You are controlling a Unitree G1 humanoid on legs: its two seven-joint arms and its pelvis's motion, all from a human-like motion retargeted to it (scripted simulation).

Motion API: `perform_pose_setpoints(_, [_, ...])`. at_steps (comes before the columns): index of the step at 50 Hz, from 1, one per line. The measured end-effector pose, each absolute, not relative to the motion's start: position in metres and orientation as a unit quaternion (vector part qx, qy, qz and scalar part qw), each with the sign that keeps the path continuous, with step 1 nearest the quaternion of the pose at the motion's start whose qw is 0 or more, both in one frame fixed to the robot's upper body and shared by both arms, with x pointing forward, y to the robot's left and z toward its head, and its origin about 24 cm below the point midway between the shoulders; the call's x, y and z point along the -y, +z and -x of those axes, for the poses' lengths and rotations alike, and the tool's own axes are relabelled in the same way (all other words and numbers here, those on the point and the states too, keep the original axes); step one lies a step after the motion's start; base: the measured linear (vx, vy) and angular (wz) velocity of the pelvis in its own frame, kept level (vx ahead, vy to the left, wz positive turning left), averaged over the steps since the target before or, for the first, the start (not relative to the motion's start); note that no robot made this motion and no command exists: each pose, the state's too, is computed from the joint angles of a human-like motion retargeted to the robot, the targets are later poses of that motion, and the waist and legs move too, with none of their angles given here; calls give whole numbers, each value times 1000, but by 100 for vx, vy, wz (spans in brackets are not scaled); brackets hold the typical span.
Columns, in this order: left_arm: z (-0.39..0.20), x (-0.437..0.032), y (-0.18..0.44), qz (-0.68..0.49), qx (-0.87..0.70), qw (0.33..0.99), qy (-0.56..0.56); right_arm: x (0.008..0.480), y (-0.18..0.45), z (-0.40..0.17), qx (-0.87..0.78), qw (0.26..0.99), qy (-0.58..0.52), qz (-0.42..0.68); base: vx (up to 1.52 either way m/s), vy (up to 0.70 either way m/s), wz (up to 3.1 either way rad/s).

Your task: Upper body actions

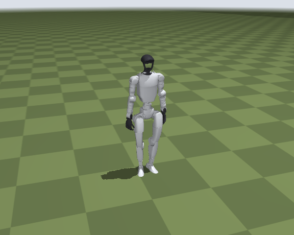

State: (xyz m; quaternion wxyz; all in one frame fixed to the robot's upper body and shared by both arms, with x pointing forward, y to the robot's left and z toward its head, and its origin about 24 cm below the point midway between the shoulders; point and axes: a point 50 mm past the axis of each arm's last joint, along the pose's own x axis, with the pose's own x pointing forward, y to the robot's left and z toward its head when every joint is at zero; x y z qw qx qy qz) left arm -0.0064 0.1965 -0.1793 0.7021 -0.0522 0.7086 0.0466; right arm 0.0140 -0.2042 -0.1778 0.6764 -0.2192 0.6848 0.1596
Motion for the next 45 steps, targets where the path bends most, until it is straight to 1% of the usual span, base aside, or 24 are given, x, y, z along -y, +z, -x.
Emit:
perform_pose_setpoints(5, [14, -209, -177, 20, -717, 695, 48, 184, -179, -50, -630, 700, 212, 261, -19, -7, -163])
perform_pose_setpoints(10, [37, -213, -174, 12, -748, 662, 36, 166, -175, -81, -555, 715, 279, 322, -34, -15, -262])
perform_pose_setpoints(15, [44, -214, -173, 16, -759, 650, 38, 163, -173, -93, -529, 731, 282, 328, -39, -15, -313])
perform_pose_setpoints(19, [42, -219, -172, 17, -759, 649, 40, 170, -174, -84, -569, 740, 235, 269, -23, -15, -272])
perform_pose_setpoints(25, [30, -233, -171, -8, -753, 657, 43, 185, -177, -60, -633, 743, 137, 168, -10, -19, -168])
perform_pose_setpoints(32, [6, -234, -173, -3, -723, 688, 60, 199, -179, -20, -690, 710, 47, 129, 7, -20, -97])
perform_pose_setpoints(36, [-9, -223, -175, 31, -699, 712, 66, 199, -178, 0, -710, 693, 28, 120, 16, -23, -35])
perform_pose_setpoints(40, [-19, -216, -176, 40, -684, 725, 69, 194, -178, 10, -725, 679, 24, 112, 13, -19, -66])
perform_pose_setpoints(45, [-23, -205, -178, 37, -680, 730, 55, 192, -179, 5, -713, 685, 52, 139, 12, -11, -84])
